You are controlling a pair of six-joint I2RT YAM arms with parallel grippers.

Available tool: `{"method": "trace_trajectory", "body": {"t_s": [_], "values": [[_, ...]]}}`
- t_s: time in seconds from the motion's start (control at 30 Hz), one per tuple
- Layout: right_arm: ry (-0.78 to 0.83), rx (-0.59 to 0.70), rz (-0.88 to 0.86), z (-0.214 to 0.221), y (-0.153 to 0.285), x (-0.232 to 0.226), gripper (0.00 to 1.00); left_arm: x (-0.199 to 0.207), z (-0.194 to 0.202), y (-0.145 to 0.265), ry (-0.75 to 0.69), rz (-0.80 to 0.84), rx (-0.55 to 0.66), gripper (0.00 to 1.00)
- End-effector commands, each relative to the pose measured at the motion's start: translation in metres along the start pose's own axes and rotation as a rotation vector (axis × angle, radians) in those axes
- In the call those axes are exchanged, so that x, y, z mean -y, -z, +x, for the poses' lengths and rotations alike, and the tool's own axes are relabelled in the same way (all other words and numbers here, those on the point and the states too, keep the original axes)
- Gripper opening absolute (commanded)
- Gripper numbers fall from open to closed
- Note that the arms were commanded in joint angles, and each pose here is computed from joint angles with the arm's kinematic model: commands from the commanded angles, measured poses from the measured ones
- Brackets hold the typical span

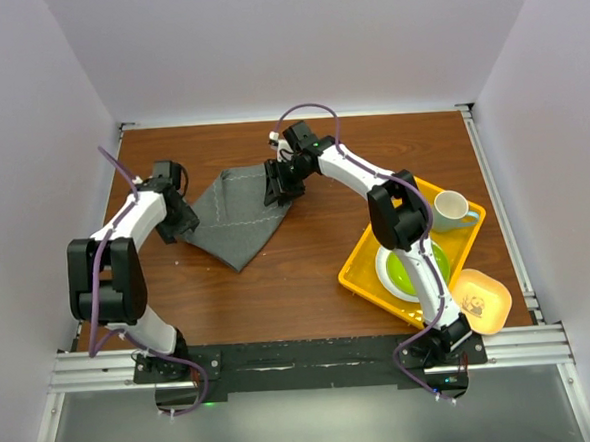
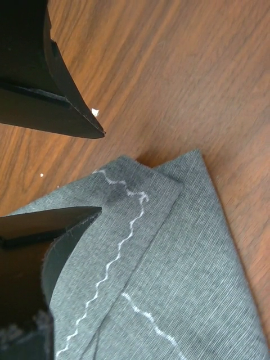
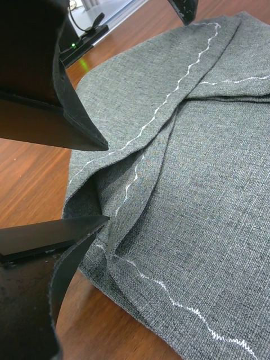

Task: Fold the napkin, place the utensils inside, and roll it up
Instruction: Fold the napkin

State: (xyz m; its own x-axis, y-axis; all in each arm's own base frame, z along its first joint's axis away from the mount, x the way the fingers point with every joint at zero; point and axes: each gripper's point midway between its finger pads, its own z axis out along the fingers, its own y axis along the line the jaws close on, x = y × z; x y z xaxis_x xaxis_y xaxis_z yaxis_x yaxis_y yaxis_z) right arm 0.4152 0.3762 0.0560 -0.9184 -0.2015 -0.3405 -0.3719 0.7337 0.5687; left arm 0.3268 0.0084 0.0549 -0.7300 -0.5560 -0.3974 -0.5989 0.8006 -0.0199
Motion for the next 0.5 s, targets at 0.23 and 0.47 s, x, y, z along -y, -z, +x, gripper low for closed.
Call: {"method": "trace_trajectory", "body": {"t_s": [0.23,0.47], "values": [[0.054,0.049,-0.039,-0.016,0.02,-0.02,0.52,0.01,-0.031,-0.008,0.063,-0.055,0.074,0.56],[0.061,0.055,-0.048,-0.019,0.021,-0.023,0.52,0.019,-0.026,-0.021,0.049,-0.077,0.056,0.54]]}}
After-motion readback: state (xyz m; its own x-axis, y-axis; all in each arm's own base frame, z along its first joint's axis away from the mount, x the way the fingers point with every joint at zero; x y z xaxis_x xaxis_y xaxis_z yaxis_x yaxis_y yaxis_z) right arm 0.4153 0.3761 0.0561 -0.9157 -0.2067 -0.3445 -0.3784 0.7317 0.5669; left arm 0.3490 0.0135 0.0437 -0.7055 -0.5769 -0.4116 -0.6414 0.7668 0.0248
